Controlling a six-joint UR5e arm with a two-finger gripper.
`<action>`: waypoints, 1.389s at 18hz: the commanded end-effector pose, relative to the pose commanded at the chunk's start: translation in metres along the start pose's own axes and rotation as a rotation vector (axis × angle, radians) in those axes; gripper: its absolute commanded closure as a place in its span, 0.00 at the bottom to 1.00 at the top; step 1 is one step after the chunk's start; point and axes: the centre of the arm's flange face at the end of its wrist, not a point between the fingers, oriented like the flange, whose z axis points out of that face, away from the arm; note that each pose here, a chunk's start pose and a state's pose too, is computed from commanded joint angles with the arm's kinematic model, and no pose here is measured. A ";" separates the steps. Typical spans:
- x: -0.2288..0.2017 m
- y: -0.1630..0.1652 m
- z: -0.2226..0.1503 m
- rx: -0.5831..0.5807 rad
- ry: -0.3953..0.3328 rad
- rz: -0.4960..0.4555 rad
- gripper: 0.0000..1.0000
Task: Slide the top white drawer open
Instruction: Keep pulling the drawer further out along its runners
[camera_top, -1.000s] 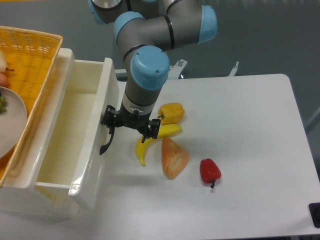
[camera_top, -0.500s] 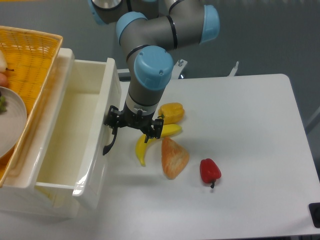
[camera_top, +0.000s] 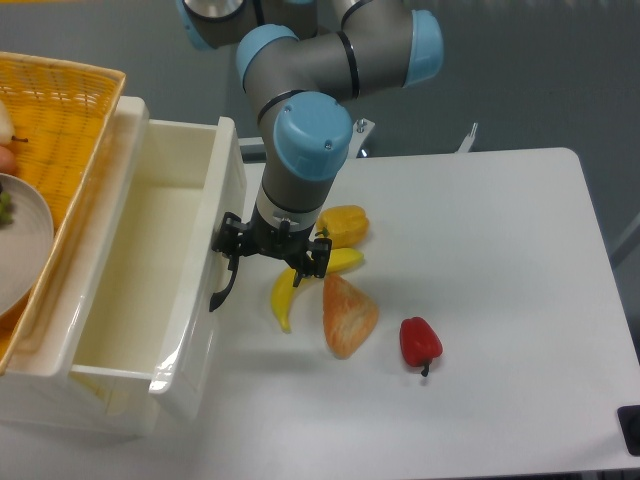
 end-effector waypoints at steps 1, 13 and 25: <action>0.000 -0.001 -0.001 0.001 -0.001 0.000 0.00; -0.014 -0.002 -0.007 0.005 0.000 0.016 0.00; -0.028 -0.003 -0.010 0.012 -0.004 0.002 0.00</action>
